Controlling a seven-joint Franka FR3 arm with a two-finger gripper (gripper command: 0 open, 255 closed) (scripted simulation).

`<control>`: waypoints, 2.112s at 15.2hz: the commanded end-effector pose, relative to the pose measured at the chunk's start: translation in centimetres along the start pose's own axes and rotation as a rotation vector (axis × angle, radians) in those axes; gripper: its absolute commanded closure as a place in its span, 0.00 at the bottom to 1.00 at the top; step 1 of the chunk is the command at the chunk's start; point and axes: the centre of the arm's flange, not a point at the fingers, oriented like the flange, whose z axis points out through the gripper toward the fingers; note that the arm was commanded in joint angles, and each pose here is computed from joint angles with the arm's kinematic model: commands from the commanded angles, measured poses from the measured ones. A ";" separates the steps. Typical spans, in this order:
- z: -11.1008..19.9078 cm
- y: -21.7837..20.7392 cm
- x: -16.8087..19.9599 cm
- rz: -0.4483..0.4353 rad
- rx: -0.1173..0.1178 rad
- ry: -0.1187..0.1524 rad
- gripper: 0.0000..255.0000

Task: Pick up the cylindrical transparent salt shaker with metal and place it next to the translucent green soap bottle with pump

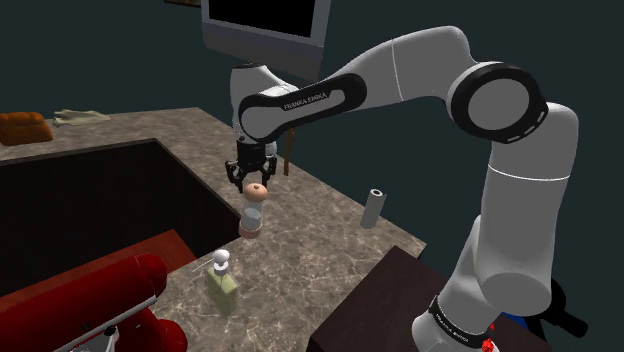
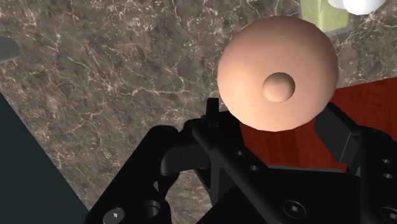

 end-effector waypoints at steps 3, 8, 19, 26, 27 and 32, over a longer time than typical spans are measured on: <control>2.0 -0.2 -0.1 0.000 0.000 0.000 1.00; 4.7 -0.4 -0.2 0.000 0.000 0.000 1.00; 10.5 -0.9 -0.5 0.000 0.000 0.000 1.00; 14.1 -1.2 -0.6 0.000 0.000 0.000 1.00; 14.7 -1.2 -0.6 0.000 0.000 0.000 1.00; 17.3 -1.4 -0.7 0.000 0.000 0.000 1.00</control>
